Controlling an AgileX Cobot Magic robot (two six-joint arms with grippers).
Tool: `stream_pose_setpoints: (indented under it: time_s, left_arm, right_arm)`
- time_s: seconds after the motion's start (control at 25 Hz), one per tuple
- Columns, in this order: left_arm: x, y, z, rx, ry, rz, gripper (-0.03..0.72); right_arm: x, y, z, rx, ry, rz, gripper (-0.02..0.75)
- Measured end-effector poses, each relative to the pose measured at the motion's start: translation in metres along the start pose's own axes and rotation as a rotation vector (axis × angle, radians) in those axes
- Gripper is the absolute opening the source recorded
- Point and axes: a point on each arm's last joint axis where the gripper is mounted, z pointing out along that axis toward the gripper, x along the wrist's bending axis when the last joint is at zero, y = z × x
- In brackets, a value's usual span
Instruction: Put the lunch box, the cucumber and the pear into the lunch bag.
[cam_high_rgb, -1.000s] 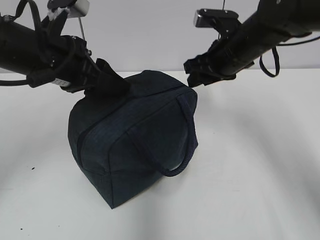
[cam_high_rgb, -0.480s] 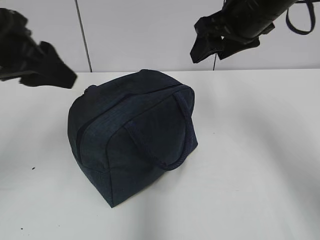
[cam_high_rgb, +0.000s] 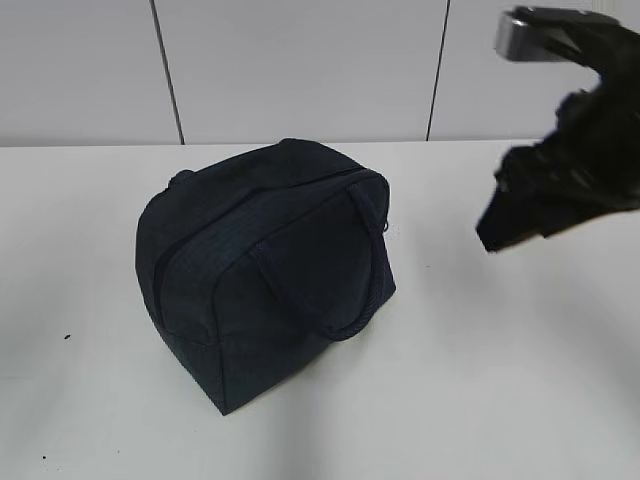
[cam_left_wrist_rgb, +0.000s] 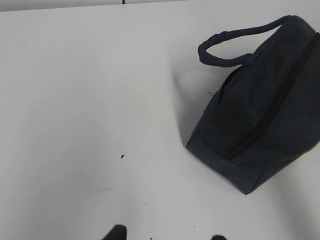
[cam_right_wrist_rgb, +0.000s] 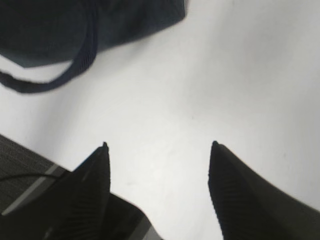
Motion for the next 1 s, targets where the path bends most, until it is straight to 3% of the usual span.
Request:
stream_pose_setpoints:
  time_s: [0.28, 0.48, 0.6, 0.76, 1.0]
  left_arm:
    - [0.009, -0.077, -0.034, -0.126, -0.01, -0.008, 0.316]
    - [0.013, -0.118, -0.031, -0.241, -0.013, 0.046, 0.309]
    - [0.013, -0.13, -0.027, -0.287, -0.016, 0.058, 0.309]
    - [0.014, -0.134, -0.027, -0.304, -0.016, 0.058, 0.307]
    - [0.014, -0.136, -0.028, -0.313, -0.017, 0.058, 0.295]
  right_arm:
    - [0.014, -0.103, -0.042, -0.024, -0.036, -0.04, 0.477]
    - [0.024, -0.166, -0.074, -0.207, -0.069, -0.079, 0.476]
    - [0.026, -0.196, -0.09, -0.323, -0.115, -0.09, 0.475]
    - [0.024, -0.225, -0.103, -0.394, -0.206, -0.115, 0.475]
    - [0.019, -0.253, -0.097, -0.479, -0.272, -0.131, 0.475]
